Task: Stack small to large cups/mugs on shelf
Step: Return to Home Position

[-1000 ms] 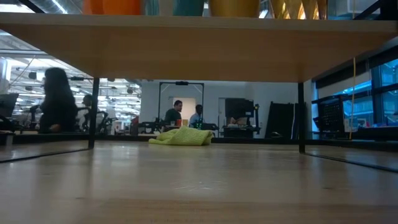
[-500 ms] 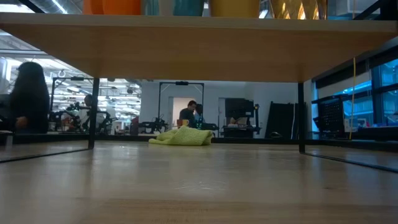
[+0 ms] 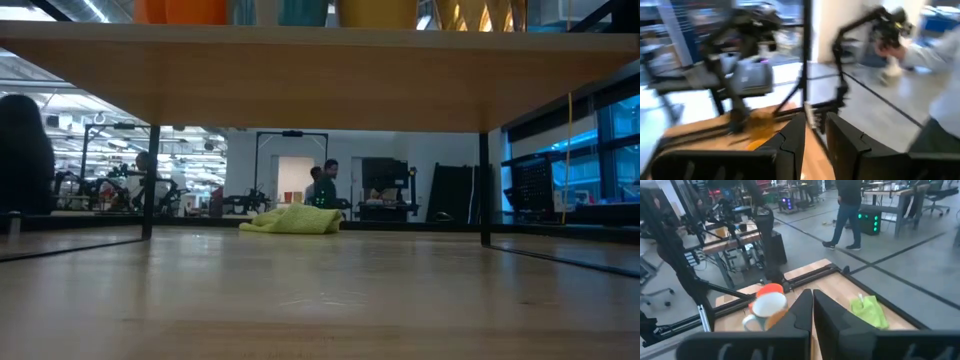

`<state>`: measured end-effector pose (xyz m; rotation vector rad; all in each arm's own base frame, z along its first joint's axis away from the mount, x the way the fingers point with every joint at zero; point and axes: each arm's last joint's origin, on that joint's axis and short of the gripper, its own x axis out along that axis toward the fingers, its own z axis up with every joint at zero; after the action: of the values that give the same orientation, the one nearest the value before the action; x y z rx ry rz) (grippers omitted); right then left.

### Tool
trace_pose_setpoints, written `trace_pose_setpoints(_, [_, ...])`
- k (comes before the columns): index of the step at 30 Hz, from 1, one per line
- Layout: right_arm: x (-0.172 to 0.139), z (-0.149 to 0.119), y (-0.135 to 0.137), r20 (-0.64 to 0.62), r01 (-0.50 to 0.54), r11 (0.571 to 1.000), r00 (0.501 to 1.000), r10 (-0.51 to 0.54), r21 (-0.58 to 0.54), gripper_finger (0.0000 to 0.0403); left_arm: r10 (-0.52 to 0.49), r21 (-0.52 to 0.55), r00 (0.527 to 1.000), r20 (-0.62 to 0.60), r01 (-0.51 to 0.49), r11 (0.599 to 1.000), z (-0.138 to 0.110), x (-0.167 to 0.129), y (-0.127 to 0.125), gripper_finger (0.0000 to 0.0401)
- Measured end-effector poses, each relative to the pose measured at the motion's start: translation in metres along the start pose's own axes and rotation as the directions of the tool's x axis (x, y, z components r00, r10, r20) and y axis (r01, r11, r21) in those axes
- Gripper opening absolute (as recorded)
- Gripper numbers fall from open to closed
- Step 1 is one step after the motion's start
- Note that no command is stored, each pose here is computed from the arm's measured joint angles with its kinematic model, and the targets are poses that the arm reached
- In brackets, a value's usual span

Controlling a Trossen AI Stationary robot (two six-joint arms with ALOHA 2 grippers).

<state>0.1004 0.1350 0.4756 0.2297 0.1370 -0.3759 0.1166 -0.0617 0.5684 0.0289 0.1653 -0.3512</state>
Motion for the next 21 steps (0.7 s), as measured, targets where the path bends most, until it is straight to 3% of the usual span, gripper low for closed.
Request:
trace_pose_setpoints(3, [-0.002, -0.022, -0.034, 0.018, -0.008, 0.999, 1.0, 0.008, 0.049, 0.0016, 0.163, -0.079, 0.986, 0.029, -0.161, 0.984, -0.015, -0.031, 0.008, 0.0071])
trace_pose_setpoints(7, [-0.002, -0.049, -0.081, 0.078, -0.028, 0.988, 0.997, 0.017, 0.149, 0.0016, 0.344, -0.186, 0.938, 0.039, -0.332, 0.925, -0.046, -0.062, 0.02, 0.0071])
trace_pose_setpoints(10, [-0.001, -0.067, -0.107, 0.107, -0.056, 0.976, 0.994, 0.034, 0.212, 0.0016, 0.375, -0.246, 0.924, 0.079, -0.347, 0.905, -0.07, -0.075, 0.024, 0.0071])
trace_pose_setpoints(14, [0.001, -0.086, -0.131, 0.16, -0.094, 0.963, 0.986, 0.054, 0.253, 0.0016, 0.366, -0.269, 0.921, 0.137, -0.321, 0.908, -0.109, -0.073, 0.025, 0.0071])
trace_pose_setpoints(21, [0.01, -0.128, -0.163, 0.167, -0.114, 0.932, 0.984, 0.059, 0.344, 0.0016, 0.413, -0.353, 0.876, 0.25, -0.315, 0.881, -0.199, -0.064, 0.028, 0.0071])
